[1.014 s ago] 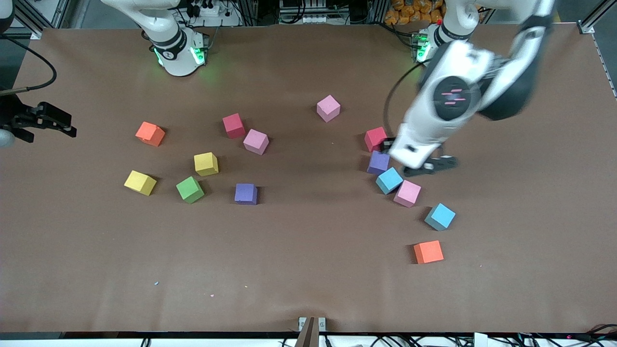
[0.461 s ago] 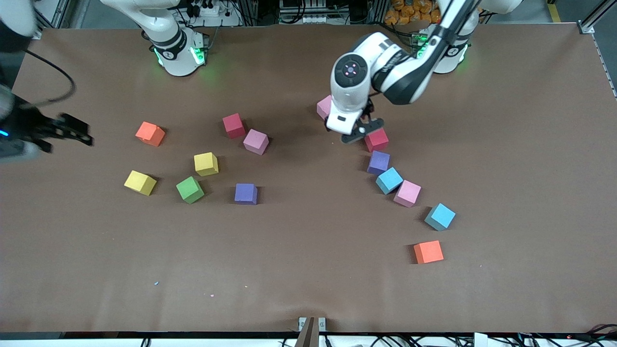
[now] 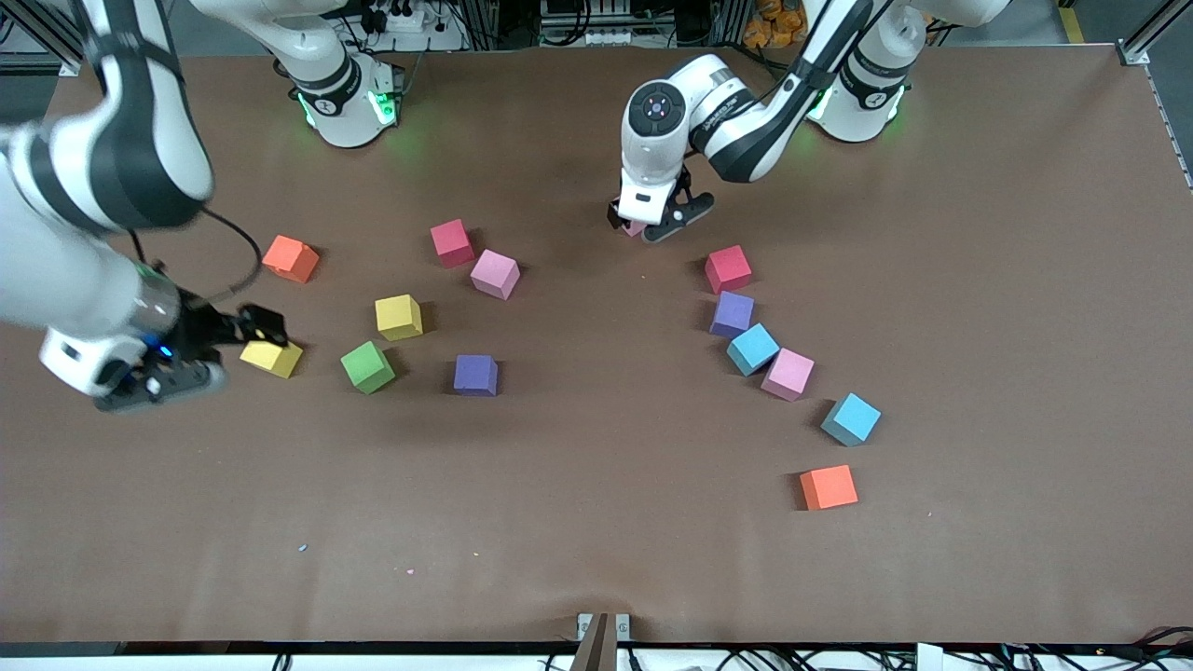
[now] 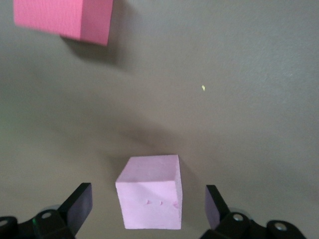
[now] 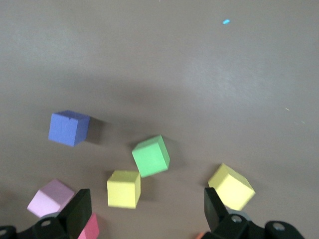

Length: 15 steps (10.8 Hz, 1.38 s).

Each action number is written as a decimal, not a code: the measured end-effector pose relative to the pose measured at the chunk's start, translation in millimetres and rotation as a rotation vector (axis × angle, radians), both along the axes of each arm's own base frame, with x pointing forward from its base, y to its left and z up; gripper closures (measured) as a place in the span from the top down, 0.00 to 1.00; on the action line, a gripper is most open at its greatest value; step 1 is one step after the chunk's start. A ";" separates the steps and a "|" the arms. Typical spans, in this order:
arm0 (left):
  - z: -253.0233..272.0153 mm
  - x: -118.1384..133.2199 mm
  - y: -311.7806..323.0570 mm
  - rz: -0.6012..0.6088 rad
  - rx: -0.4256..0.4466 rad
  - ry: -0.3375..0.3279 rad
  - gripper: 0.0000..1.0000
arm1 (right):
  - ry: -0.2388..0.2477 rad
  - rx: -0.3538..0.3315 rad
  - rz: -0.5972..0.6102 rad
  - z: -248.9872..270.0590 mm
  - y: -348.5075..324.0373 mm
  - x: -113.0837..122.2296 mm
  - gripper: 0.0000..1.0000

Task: Arrange 11 blocks into digit 3
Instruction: 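Grasp another pink cube with the right gripper while the left gripper lifts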

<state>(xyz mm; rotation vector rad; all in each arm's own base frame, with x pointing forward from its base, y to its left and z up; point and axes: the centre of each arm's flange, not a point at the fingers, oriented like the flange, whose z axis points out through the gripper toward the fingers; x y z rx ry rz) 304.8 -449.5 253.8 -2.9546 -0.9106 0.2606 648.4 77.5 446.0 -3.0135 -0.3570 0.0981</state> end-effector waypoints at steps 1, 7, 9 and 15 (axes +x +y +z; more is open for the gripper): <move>-5.1 -2.6 2.9 0.048 -0.012 0.008 1.00 | 0.012 0.002 0.015 -16.8 12.2 3.9 1.00; -31.0 -28.1 11.4 0.119 -0.045 -0.001 1.00 | 0.174 -0.051 0.059 -75.0 122.5 -39.2 1.00; -37.2 -29.5 10.0 0.121 -0.055 -0.002 1.00 | 0.200 -0.082 -0.028 -89.6 138.9 -55.2 1.00; -59.3 -39.1 1.9 0.123 -0.077 0.006 0.72 | 0.224 -0.143 -0.376 -175.6 216.6 -159.0 1.00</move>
